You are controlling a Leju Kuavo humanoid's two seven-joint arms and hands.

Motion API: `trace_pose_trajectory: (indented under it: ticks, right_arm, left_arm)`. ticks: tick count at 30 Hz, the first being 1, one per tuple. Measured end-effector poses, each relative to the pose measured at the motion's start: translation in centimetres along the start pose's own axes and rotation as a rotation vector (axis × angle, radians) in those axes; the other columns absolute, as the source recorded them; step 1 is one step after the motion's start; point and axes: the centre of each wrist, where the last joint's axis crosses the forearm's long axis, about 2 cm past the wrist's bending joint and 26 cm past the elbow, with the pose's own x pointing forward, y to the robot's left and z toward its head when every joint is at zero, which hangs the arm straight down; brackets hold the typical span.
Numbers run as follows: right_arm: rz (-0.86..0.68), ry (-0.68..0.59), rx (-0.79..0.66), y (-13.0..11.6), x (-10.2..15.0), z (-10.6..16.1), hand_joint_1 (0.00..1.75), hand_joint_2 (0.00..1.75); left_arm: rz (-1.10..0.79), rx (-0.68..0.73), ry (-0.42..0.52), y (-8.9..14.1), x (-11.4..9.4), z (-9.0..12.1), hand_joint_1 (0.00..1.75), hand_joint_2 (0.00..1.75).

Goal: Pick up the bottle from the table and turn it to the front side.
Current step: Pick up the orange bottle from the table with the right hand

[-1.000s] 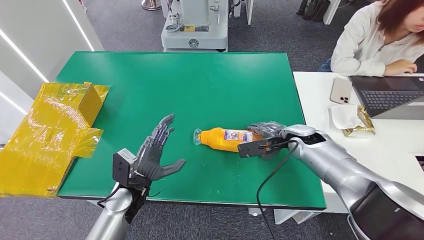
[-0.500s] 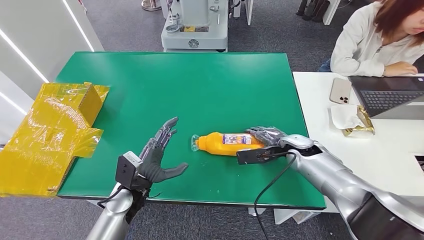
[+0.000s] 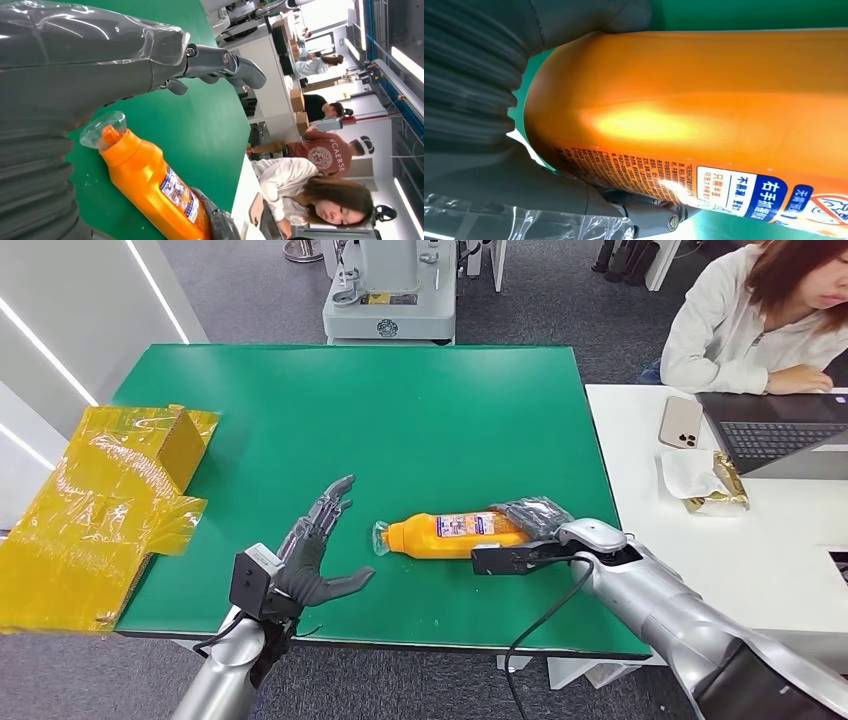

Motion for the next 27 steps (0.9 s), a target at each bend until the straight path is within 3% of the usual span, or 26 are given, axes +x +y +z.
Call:
trace_pose_trajectory:
  ticks: [11, 21, 27]
  right_arm:
    - [-0.131, -0.042, -0.094, 3.1, -0.7, 1.4, 1.75, 1.75]
    - [-0.171, -0.053, -0.118, 3.8, -0.7, 1.8, 1.75, 1.75]
    - [-0.471, -0.16, -0.253, 7.7, 0.6, 2.7, 1.75, 1.75]
  left_arm:
    - [0.006, 0.006, 0.011, -0.2, -0.3, 0.7, 0.0, 1.75]
    - [0.006, 0.013, 0.014, -0.3, -0.4, 0.9, 0.0, 1.75]
    - [-0.072, 0.091, -0.019, -0.2, -0.1, 0.8, 0.0, 1.75]
